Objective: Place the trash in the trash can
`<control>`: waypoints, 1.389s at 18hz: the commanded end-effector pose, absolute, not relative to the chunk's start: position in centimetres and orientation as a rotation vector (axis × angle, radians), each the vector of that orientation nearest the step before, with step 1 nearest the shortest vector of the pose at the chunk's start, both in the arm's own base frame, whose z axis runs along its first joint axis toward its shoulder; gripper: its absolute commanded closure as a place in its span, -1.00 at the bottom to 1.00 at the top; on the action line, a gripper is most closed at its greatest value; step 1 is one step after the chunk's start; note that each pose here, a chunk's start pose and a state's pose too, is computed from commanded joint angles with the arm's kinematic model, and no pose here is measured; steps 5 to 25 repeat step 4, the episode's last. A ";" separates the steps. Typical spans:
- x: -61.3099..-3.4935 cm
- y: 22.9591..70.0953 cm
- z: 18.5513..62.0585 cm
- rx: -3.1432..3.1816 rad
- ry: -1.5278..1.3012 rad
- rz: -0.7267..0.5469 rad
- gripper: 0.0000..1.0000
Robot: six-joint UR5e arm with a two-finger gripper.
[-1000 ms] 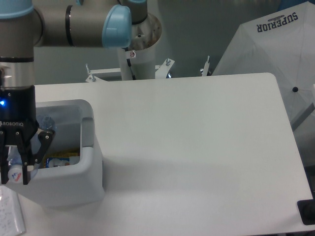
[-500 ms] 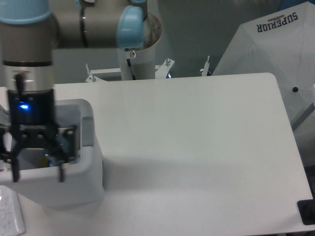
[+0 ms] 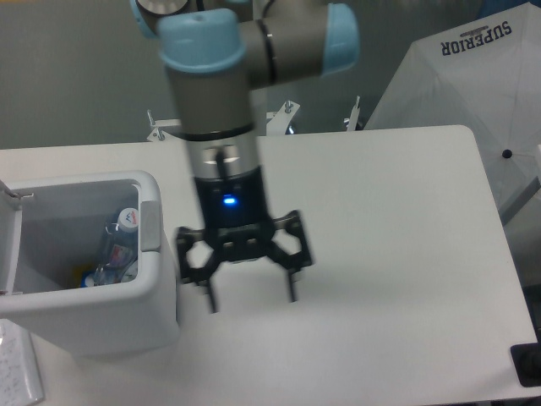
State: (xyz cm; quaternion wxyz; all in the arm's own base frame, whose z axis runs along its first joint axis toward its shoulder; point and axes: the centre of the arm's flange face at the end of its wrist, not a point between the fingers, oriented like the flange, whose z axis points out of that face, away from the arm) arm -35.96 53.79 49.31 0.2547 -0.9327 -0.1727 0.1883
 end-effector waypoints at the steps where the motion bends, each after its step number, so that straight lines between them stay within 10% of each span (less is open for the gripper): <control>1: -35.7 52.8 49.0 -2.580 -0.422 0.556 -1.00; 25: -35.3 49.8 48.5 -2.658 -0.309 0.637 -1.00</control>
